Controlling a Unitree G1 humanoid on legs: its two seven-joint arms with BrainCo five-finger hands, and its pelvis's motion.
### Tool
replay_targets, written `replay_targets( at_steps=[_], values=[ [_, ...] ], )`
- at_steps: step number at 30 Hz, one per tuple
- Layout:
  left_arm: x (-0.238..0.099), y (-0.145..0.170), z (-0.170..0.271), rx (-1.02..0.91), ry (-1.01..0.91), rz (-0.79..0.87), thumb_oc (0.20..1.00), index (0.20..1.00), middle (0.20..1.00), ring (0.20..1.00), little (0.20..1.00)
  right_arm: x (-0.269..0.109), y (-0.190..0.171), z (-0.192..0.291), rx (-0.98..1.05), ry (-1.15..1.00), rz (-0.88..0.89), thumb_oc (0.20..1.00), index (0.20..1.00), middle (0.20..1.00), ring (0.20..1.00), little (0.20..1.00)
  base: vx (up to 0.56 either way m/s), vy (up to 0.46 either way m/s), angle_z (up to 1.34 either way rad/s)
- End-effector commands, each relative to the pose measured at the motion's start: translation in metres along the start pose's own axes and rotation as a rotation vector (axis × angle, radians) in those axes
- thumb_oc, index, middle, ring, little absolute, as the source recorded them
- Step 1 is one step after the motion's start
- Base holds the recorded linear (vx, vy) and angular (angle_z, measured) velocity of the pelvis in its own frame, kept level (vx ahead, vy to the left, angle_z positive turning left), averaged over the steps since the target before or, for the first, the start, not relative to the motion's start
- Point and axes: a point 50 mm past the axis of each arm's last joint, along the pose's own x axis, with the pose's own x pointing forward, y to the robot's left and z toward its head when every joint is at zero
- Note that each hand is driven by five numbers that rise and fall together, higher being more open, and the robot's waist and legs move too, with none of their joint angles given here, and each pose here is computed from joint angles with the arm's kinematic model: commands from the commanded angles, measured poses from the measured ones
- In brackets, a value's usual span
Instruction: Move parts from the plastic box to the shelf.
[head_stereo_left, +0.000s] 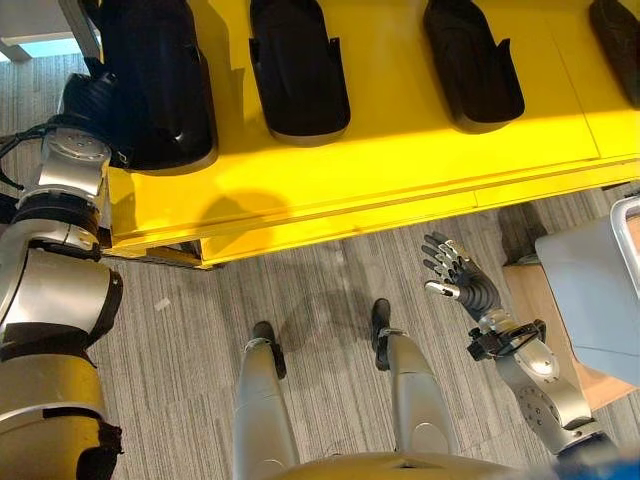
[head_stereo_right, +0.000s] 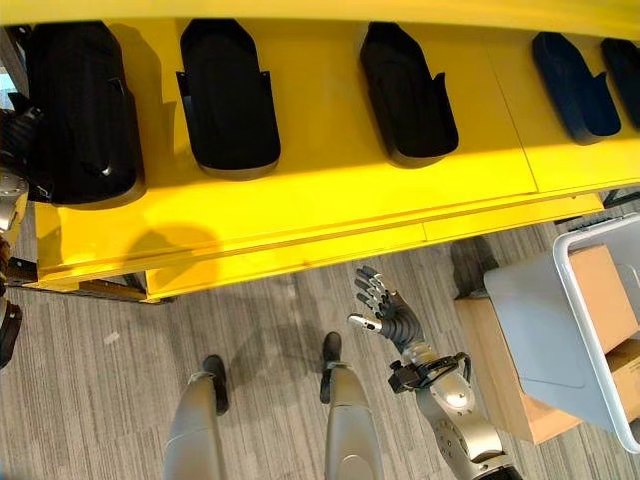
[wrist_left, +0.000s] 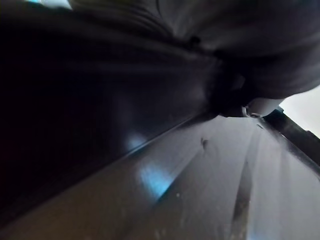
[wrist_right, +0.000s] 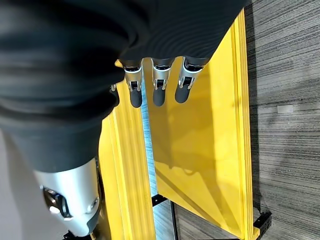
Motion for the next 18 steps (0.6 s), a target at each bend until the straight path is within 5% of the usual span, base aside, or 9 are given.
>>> replay_targets(
  at_steps=[1, 18],
  values=[
    [0.004, 0.02, 0.016, -0.056, -0.025, 0.065, 0.2, 0.2, 0.2, 0.2, 0.2, -0.007, -0.011, 0.015, -0.011, -0.049, -0.01, 1.0, 1.0, 1.0, 1.0, 1.0, 0.0, 0.0, 0.0],
    [0.004, 0.006, 0.027, -0.027, -0.04, 0.058, 0.2, 0.2, 0.2, 0.2, 0.2, -0.012, -0.012, 0.013, 0.0, -0.025, 0.011, 1.0, 1.0, 1.0, 1.0, 1.0, 0.0, -0.003, -0.03]
  ],
)
